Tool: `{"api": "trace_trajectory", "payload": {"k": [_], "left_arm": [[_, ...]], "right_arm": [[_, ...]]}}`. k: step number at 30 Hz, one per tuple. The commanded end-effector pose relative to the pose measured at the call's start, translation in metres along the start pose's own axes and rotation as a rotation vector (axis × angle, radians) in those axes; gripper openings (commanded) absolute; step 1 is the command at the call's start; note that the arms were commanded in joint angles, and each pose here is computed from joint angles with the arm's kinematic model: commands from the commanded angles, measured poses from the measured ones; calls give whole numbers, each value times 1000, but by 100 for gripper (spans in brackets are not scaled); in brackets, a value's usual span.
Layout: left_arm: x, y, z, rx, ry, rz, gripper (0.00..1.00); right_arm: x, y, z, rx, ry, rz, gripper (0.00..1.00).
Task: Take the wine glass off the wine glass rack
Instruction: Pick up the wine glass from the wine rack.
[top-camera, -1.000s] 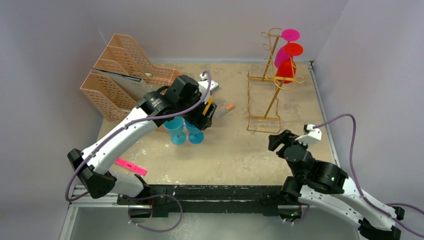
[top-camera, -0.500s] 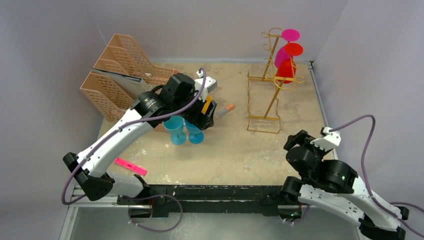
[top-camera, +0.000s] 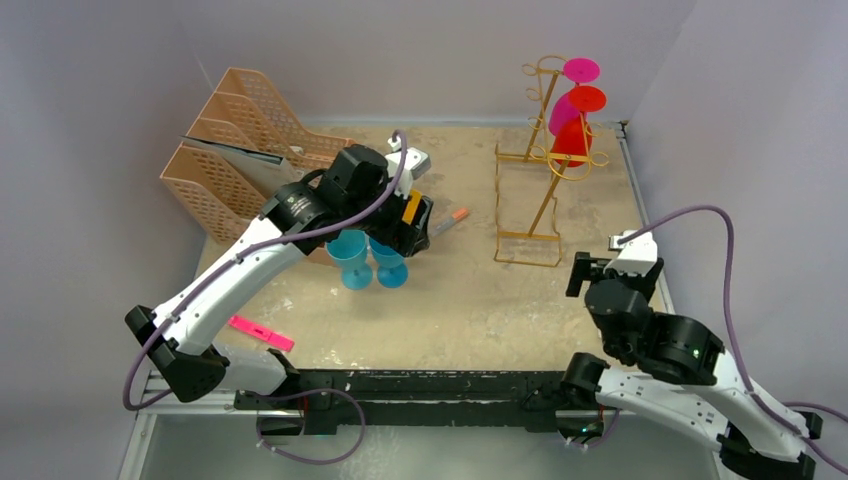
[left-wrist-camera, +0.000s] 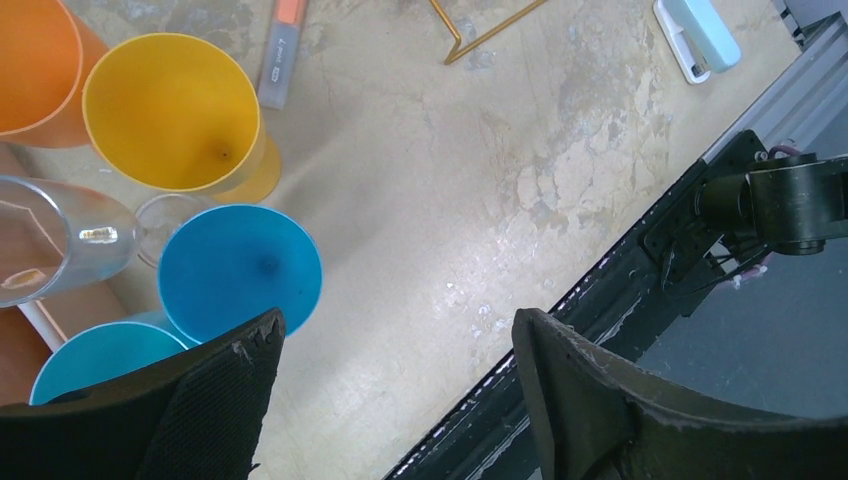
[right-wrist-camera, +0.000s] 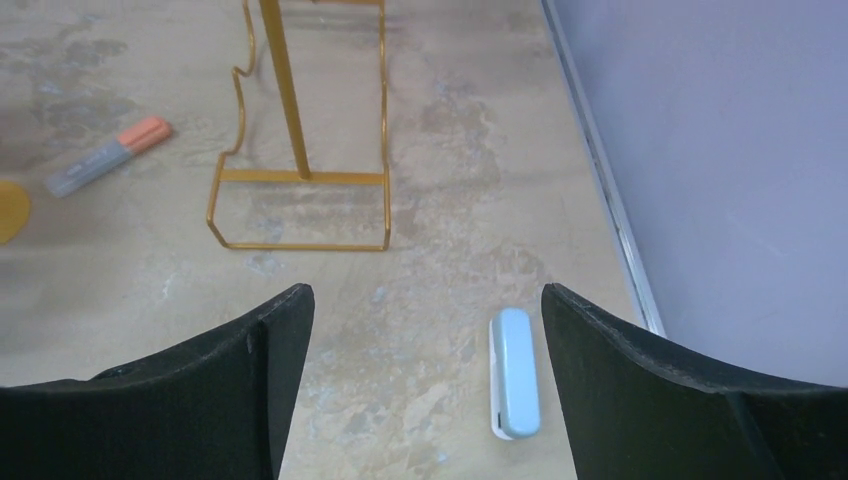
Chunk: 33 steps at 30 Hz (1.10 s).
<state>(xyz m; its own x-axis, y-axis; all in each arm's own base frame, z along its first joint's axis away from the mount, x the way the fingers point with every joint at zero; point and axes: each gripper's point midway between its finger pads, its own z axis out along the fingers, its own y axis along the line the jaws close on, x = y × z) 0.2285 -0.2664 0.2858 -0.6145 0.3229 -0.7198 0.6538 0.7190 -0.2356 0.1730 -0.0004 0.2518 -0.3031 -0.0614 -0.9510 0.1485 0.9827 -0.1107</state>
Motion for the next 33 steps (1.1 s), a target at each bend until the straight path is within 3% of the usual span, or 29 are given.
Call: {"api": "trace_trajectory", "payload": {"k": [1,8,12,18,24,33], "left_arm": [[-27,-1,-22,-2,-133,-15,84],[-34,2,-26,11,-155,-20,86],[-34,6,-29,2,-152,-23,86],[-37,7,-30,12,-155,-26,87],[-36,-4,-28,82,-150,-23,87],[-37,-3,-29,83,-148,-19,87]], "right_arm": [[-39,6,-7,-88,-94,-80,87],[-53,36,4,-71,-23,-266,93],[-62,48,11,-132,1,-179,94],[-76,56,31,-189,216,-79,95],[-108,74,45,-264,227,-79,96],[-182,74,83,-268,199,90,96]]}}
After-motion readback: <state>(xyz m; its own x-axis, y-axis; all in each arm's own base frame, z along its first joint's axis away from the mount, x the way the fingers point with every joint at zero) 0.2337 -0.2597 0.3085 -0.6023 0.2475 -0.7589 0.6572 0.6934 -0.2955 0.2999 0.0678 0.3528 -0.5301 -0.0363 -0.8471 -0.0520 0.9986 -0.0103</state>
